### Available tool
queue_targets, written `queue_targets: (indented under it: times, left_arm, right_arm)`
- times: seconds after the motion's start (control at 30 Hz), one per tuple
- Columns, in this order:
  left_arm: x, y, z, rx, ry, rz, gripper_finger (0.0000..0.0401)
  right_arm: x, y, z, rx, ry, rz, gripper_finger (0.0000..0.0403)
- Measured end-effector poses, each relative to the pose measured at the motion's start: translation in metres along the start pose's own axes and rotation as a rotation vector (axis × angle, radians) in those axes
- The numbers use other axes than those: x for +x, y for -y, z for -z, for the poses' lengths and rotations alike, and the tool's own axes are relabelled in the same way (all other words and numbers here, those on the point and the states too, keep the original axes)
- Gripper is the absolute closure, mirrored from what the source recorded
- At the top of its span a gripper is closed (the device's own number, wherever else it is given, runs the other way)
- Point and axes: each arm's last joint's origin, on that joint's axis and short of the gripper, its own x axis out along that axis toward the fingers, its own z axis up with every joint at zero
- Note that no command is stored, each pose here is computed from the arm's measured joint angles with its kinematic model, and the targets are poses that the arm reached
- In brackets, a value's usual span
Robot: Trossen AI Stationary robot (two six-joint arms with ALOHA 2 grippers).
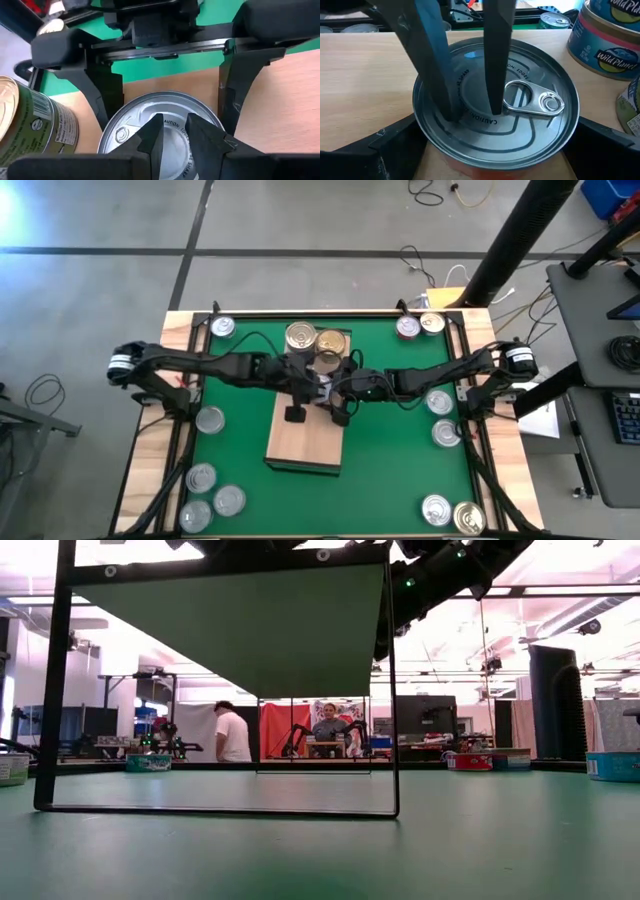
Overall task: Stack canned seafood by type on shelf
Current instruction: Put the red tuna can on the shelf
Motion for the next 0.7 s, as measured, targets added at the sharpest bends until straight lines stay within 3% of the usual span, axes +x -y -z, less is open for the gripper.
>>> queue_targets:
  times: [0.2, 0.7]
  left_arm:
    - [0.011, 0.000, 0.003, -0.017, -0.111, 0.010, 0.0325]
    - [0.000, -0.006, 0.009, -0.036, -0.156, 0.007, 0.0325]
  right_arm:
    - [-0.002, 0.000, 0.002, -0.025, -0.048, -0.004, 0.0007]
    - [-0.007, 0.001, 0.007, -0.018, -0.117, -0.003, 0.0007]
